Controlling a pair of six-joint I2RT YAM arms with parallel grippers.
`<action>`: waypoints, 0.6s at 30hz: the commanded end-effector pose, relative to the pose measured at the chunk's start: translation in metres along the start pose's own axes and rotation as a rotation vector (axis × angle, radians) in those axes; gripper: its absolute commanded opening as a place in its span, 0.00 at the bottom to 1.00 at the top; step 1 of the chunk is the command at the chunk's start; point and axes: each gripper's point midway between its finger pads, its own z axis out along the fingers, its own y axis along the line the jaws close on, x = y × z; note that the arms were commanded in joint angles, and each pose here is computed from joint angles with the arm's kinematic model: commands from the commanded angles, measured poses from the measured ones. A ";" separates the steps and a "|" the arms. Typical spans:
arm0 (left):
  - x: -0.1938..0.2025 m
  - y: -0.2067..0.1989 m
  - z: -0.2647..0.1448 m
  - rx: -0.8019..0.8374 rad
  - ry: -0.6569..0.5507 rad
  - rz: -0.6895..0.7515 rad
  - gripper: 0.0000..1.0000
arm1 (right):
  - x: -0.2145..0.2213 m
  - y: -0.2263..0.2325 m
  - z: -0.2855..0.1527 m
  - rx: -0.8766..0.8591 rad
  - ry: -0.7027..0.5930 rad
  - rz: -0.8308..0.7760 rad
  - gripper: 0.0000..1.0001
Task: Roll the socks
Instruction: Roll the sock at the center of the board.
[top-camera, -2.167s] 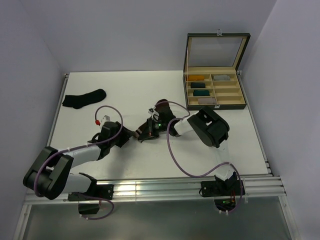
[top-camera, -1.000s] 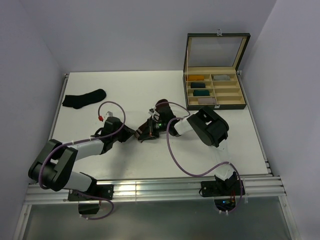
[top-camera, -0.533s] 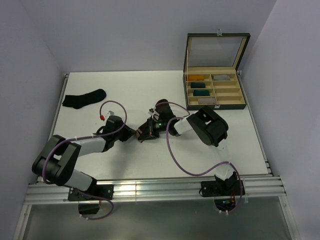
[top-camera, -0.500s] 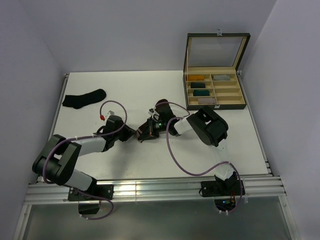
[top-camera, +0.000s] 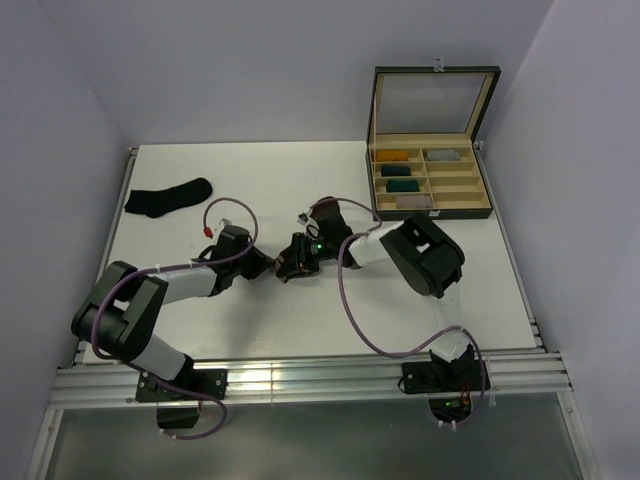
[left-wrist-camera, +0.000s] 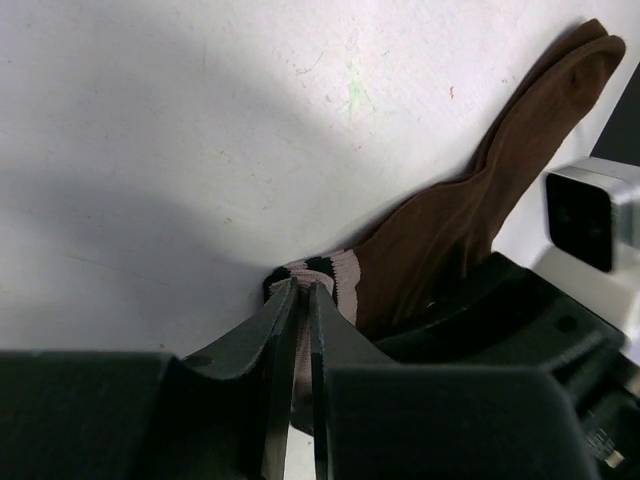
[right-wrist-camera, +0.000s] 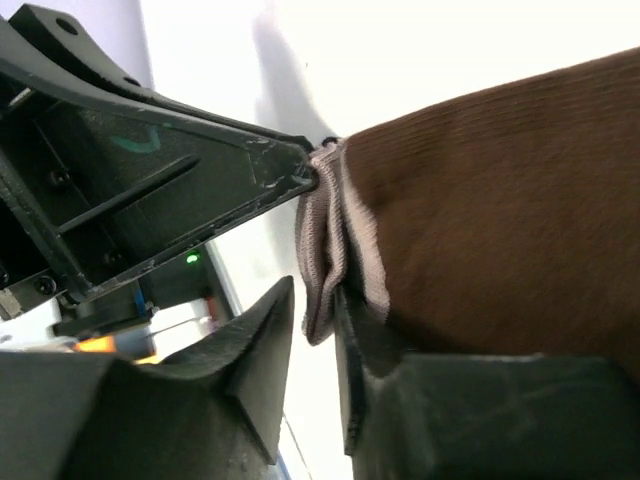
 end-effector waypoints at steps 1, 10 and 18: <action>0.005 0.044 0.002 -0.179 -0.005 0.032 0.15 | -0.002 -0.013 -0.011 0.155 -0.044 -0.082 0.35; 0.003 0.037 0.001 -0.181 -0.009 0.069 0.16 | -0.017 0.016 -0.046 0.361 -0.194 -0.367 0.41; 0.007 0.033 0.004 -0.177 0.009 0.081 0.16 | -0.009 0.047 -0.044 0.453 -0.291 -0.782 0.28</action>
